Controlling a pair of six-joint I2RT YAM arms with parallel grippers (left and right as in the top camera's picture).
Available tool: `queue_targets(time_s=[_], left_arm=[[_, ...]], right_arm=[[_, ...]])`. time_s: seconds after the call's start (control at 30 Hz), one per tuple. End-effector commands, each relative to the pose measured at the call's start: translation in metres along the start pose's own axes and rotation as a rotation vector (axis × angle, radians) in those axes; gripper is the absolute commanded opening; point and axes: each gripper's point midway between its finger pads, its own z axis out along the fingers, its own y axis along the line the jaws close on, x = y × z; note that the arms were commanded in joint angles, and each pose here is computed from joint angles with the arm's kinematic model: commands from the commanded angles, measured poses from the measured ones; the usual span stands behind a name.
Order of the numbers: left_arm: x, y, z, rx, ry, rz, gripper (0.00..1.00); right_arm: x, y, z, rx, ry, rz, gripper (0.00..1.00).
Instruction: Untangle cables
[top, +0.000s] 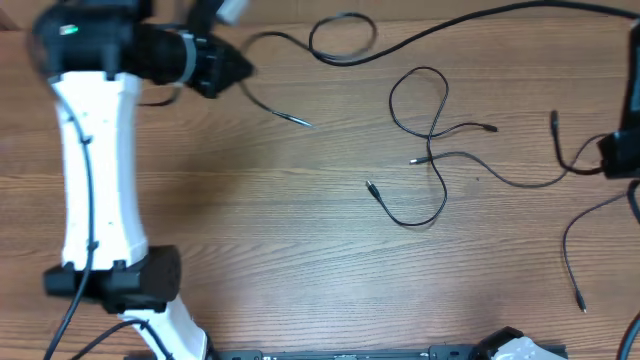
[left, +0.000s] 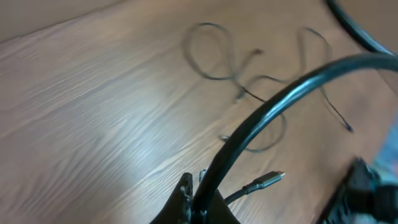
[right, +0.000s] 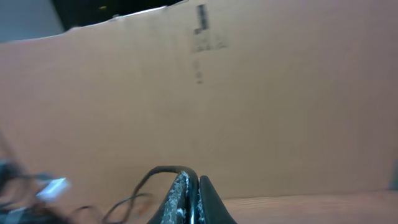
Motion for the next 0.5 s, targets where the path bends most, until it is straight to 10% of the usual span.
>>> queue_targets(time_s=[0.0,0.47], left_arm=[[0.003,0.029,-0.049,-0.142,-0.079,-0.176,0.04],[0.037,0.059,-0.151,-0.317,-0.239,-0.399,0.04]], right_arm=[[-0.005,-0.032,-0.002,0.172,-0.028,-0.012,0.04],[0.037,-0.104,0.077,0.394,0.166,-0.025,0.04]])
